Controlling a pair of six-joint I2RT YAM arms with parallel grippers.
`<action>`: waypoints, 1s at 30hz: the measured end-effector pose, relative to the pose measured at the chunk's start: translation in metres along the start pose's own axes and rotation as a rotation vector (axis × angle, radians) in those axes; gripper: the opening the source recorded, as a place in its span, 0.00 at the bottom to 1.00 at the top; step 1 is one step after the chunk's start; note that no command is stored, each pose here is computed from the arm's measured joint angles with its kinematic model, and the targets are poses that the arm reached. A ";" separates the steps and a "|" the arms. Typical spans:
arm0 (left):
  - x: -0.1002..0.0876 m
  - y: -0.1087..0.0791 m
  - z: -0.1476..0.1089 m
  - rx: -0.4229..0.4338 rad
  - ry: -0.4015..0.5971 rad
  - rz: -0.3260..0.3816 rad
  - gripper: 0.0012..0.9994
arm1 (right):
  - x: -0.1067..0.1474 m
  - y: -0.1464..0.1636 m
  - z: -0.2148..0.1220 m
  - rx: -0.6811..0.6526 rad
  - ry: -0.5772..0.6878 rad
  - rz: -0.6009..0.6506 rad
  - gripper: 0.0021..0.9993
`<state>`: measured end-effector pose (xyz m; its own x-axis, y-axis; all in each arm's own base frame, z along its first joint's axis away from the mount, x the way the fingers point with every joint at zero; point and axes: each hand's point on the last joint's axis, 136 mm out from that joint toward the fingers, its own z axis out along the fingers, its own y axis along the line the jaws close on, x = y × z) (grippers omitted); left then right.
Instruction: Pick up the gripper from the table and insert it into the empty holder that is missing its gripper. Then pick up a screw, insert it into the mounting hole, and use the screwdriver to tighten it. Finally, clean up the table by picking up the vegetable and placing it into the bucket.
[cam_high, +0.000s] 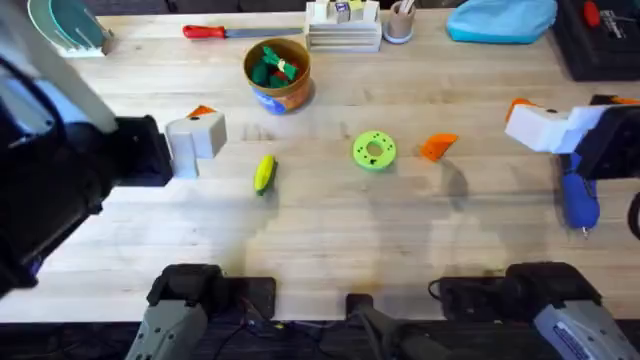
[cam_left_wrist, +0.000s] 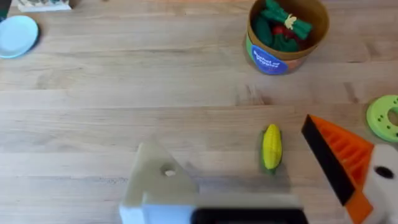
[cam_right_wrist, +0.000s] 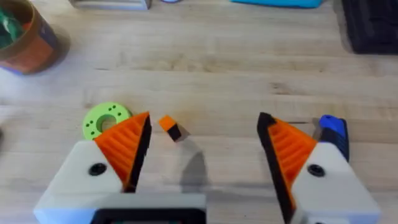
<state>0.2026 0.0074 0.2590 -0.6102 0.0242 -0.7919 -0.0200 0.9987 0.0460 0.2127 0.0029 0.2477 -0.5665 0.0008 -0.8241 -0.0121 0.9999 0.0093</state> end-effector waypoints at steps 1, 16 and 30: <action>0.001 0.000 0.003 0.001 0.022 0.002 0.99 | 0.000 0.000 0.001 0.000 0.008 0.000 0.99; 0.059 -0.036 0.065 0.183 0.381 -0.019 1.00 | 0.004 0.000 0.003 0.000 0.030 0.000 0.99; 0.109 -0.082 0.090 0.294 0.482 0.014 0.01 | 0.004 0.000 0.003 0.000 0.031 0.000 0.99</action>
<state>0.2095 -0.0683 0.1139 -0.9031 0.0840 -0.4211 0.1703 0.9703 -0.1717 0.2124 0.0029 0.2425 -0.5919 0.0007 -0.8060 -0.0118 0.9999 0.0095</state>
